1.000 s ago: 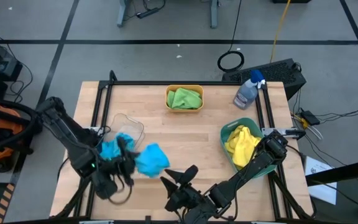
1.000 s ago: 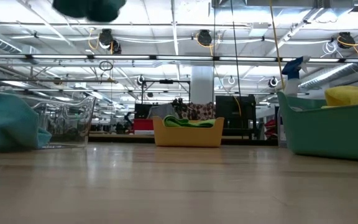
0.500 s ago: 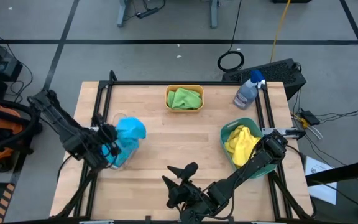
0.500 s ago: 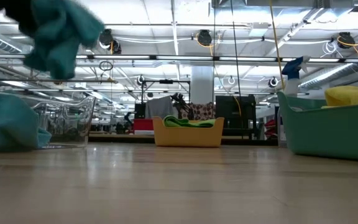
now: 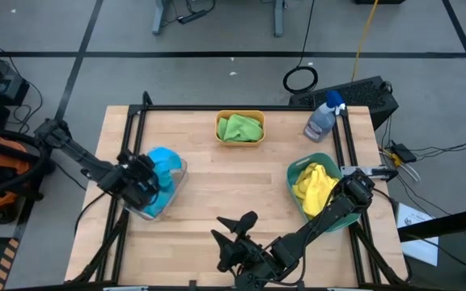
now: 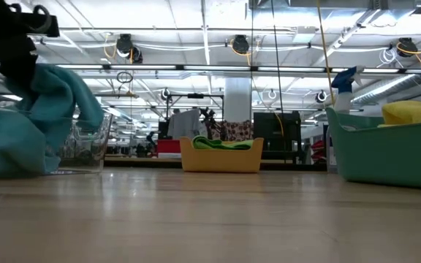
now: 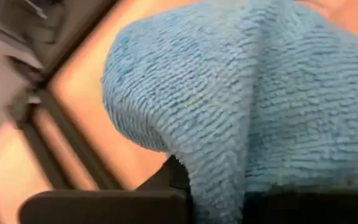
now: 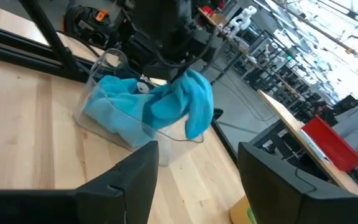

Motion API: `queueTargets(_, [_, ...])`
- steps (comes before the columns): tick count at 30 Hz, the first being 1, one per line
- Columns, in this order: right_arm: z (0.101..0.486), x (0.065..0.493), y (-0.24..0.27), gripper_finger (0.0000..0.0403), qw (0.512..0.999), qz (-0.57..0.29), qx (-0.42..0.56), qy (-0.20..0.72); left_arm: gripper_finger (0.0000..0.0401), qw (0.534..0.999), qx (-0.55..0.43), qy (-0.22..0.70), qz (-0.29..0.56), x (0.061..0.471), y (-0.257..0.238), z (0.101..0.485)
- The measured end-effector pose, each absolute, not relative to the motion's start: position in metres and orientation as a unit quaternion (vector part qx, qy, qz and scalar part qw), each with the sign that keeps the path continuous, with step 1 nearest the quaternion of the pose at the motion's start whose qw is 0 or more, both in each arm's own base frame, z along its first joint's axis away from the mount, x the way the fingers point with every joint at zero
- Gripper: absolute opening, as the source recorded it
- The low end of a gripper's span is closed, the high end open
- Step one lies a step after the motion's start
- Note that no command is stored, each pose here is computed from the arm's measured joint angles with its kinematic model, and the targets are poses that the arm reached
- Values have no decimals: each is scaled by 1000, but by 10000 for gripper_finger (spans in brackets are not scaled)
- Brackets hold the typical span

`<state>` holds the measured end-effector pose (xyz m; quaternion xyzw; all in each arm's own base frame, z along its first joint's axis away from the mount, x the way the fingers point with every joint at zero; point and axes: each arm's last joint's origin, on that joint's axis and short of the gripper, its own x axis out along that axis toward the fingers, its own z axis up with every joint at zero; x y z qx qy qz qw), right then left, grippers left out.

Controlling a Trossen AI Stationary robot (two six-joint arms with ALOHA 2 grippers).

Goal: Sort microfiber towel by color & place in baskets
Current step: Put the blue microfiber cloth into the transparent bin

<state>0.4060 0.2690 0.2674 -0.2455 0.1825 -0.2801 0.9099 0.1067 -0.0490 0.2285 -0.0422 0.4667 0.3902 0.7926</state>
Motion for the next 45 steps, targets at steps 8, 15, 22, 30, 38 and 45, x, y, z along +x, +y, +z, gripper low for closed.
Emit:
queueTargets(8, [267, 406, 269, 210, 912, -274, -245, 184, 146, 775, -50, 500, 382, 122, -48, 221])
queueTargets(15, [267, 406, 269, 210, 911, -274, -246, 185, 220, 765, -76, 544, 335, 132, -55, 223])
queueTargets(22, [267, 406, 269, 210, 911, -274, -247, 186, 232, 734, -125, 589, 314, 129, -59, 245])
queueTargets(30, [267, 406, 270, 210, 911, -273, -247, 186, 232, 751, -135, 577, 291, 131, -63, 273])
queueTargets(38, [266, 406, 270, 210, 912, -266, -248, 190, 191, 802, -5, 546, 243, 146, -64, 267])
queueTargets(45, [265, 407, 270, 187, 922, -227, -239, 202, 44, 780, 28, 569, 259, 160, -59, 239])
